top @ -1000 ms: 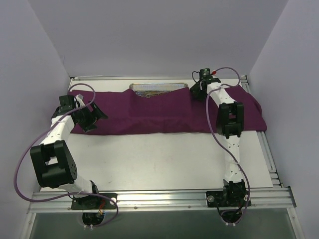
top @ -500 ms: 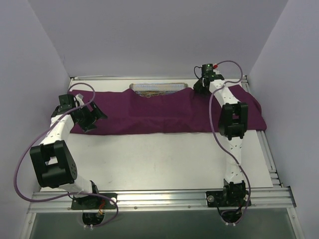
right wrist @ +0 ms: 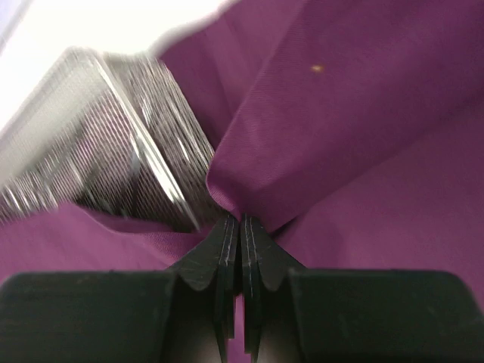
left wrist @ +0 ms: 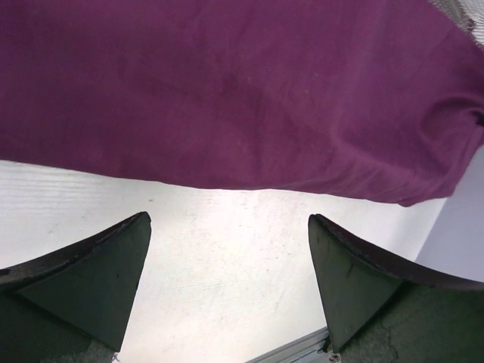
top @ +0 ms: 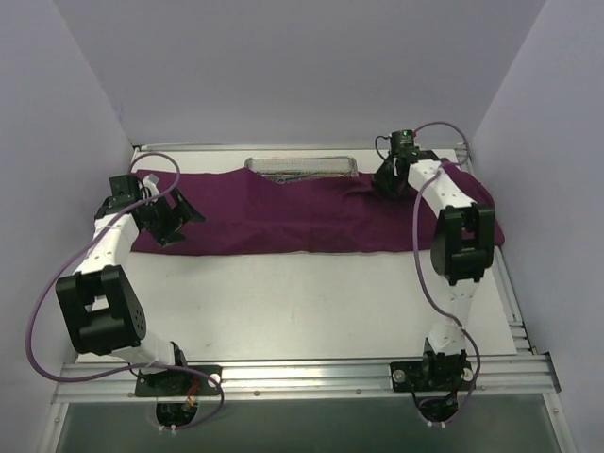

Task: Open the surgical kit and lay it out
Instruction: Open the surgical kit at the center of the board.

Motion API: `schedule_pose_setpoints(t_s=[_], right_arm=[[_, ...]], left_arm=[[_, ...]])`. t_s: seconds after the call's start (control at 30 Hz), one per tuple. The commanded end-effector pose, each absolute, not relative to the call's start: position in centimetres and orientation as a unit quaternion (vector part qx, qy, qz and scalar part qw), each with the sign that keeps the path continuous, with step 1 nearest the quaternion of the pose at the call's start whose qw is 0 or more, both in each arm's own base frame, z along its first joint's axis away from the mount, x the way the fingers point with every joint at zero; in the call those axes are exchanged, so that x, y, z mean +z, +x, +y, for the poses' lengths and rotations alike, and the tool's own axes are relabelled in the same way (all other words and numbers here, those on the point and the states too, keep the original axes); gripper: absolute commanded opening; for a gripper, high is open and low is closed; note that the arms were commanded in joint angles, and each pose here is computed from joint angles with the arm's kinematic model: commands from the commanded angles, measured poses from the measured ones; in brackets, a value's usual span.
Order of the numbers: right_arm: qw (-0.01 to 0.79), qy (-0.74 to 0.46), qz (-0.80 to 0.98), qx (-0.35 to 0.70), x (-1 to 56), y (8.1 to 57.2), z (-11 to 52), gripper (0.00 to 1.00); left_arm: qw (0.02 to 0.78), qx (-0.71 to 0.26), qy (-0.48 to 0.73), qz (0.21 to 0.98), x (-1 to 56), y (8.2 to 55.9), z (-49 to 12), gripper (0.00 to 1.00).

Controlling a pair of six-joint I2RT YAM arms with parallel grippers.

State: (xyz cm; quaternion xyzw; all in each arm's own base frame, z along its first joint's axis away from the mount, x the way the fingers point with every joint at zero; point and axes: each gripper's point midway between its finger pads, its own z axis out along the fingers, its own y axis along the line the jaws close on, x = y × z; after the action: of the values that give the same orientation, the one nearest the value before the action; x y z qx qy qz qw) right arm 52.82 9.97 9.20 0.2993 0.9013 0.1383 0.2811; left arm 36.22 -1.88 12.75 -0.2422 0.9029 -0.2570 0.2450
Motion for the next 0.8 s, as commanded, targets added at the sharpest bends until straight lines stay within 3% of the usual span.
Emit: schedule_pose_setpoints(t_s=[0.0,0.07,0.33,0.63,0.73,0.77], right_arm=[[0.287,0.261,0.908,0.156,13.2,48.0,10.3,0.0],[0.286,0.24,0.915,0.156,14.0,45.2,10.5,0.0],[0.208,0.193,0.949,0.136,8.5,31.7,10.7,0.0],[0.164,0.183,0.96,0.136,6.2,26.1,10.1,0.06],[0.14,0.174,0.966,0.127,5.8,25.7,10.1,0.14],[0.143,0.171,0.966,0.13,6.4,26.3,10.3,0.26]], left_arm=[[0.254,-0.307,-0.214,0.892,14.6,36.8,-3.1,0.94],[0.266,-0.323,-0.208,0.884,15.1,37.1,-3.5,0.94],[0.274,-0.357,-0.188,0.873,15.4,37.5,-4.4,0.94],[0.278,-0.301,-0.223,0.885,14.5,37.0,-2.8,0.94],[0.275,-0.284,-0.233,0.888,14.4,37.0,-2.2,0.99],[0.274,-0.284,-0.234,0.888,14.4,37.1,-2.2,1.0]])
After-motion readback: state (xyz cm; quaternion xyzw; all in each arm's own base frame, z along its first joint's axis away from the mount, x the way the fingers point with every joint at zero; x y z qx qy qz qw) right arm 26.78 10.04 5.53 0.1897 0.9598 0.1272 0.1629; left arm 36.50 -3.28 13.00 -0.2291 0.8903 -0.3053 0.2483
